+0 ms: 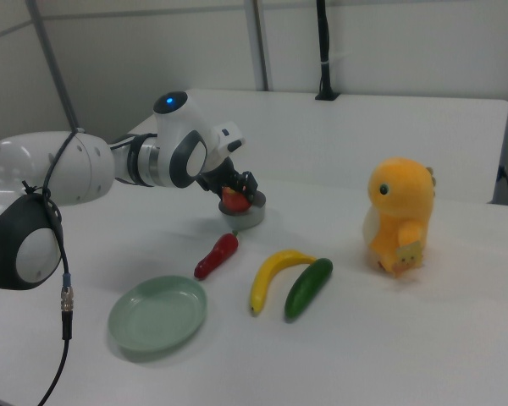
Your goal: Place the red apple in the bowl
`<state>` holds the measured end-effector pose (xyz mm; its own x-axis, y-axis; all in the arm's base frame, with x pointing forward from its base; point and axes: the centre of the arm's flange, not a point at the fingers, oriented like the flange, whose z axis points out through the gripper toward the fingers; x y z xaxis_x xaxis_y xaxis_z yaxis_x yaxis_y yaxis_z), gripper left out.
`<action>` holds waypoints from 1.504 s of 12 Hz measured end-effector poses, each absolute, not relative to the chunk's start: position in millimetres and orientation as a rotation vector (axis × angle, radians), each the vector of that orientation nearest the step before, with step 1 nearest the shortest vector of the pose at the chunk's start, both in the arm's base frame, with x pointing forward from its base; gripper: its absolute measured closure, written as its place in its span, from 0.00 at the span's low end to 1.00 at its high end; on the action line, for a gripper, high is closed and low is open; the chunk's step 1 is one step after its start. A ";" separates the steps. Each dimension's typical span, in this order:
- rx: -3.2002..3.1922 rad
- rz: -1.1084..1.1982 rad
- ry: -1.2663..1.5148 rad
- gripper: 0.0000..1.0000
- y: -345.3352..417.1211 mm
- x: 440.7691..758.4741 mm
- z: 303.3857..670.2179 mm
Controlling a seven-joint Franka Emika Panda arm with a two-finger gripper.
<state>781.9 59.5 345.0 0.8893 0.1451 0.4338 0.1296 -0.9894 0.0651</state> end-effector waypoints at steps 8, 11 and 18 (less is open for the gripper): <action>3.020 0.700 0.221 0.00 59.7 782.2 338.5; 3.021 0.698 0.221 0.00 59.7 781.9 337.6; 3.035 0.698 0.162 0.00 48.6 758.4 464.6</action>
<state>758.4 48.6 464.6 0.8945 0.1063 0.4342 0.0959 -0.9943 0.0457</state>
